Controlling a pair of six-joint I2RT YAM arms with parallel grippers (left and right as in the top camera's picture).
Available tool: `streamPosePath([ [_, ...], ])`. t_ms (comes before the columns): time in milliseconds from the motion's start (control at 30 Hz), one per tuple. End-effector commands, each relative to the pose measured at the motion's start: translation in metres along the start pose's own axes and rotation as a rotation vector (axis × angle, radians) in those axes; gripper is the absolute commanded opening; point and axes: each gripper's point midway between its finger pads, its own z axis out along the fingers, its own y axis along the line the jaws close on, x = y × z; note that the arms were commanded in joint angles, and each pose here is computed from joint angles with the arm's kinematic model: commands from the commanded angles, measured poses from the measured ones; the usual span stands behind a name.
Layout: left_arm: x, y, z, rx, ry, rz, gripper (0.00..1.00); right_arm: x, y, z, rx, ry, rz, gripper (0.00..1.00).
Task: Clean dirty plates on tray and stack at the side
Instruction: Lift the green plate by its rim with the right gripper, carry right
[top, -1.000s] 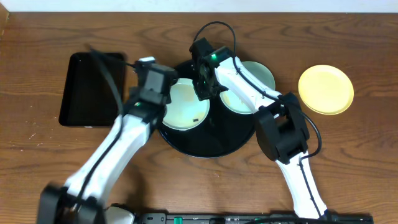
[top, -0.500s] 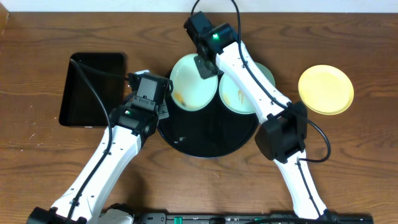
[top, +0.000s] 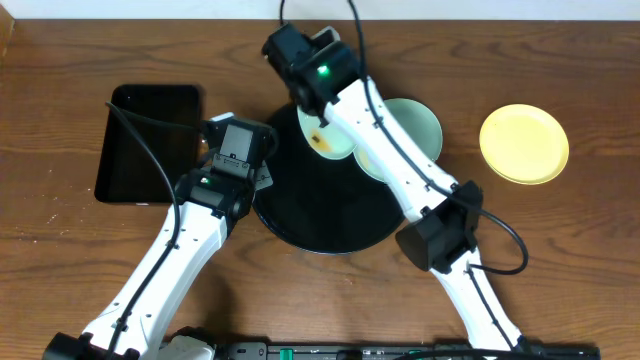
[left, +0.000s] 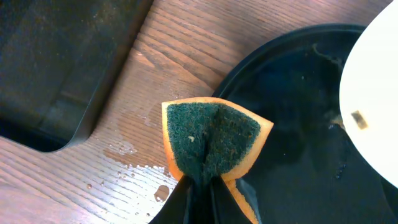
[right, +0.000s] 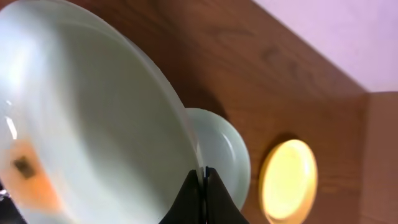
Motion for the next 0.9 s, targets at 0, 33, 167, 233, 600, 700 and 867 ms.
streamPosePath([
  [0, 0.001, 0.002, 0.002, -0.008, 0.003, -0.012, 0.08, -0.009, -0.021, -0.019, 0.151, -0.066, -0.025, 0.01],
  [33, 0.001, 0.002, 0.002, -0.008, 0.003, -0.012, 0.08, -0.01, -0.025, -0.022, 0.183, -0.073, -0.032, 0.01],
  [167, 0.001, 0.002, 0.002, -0.008, 0.003, -0.012, 0.08, -0.012, -0.034, -0.029, 0.267, -0.093, -0.047, 0.01],
  [233, 0.001, 0.003, 0.002, -0.008, 0.003, -0.012, 0.08, -0.011, -0.039, -0.032, 0.295, -0.095, -0.053, 0.01],
  [600, 0.0, 0.002, 0.002, -0.008, 0.002, -0.012, 0.08, -0.014, -0.052, -0.042, 0.382, -0.119, -0.064, 0.01],
  [700, 0.0, 0.002, 0.002, -0.008, 0.002, -0.012, 0.08, -0.014, -0.049, -0.044, 0.38, -0.123, -0.067, 0.01],
  [867, 0.001, 0.002, 0.002, -0.007, 0.003, -0.012, 0.08, -0.014, -0.047, -0.045, 0.37, -0.132, -0.03, 0.01],
])
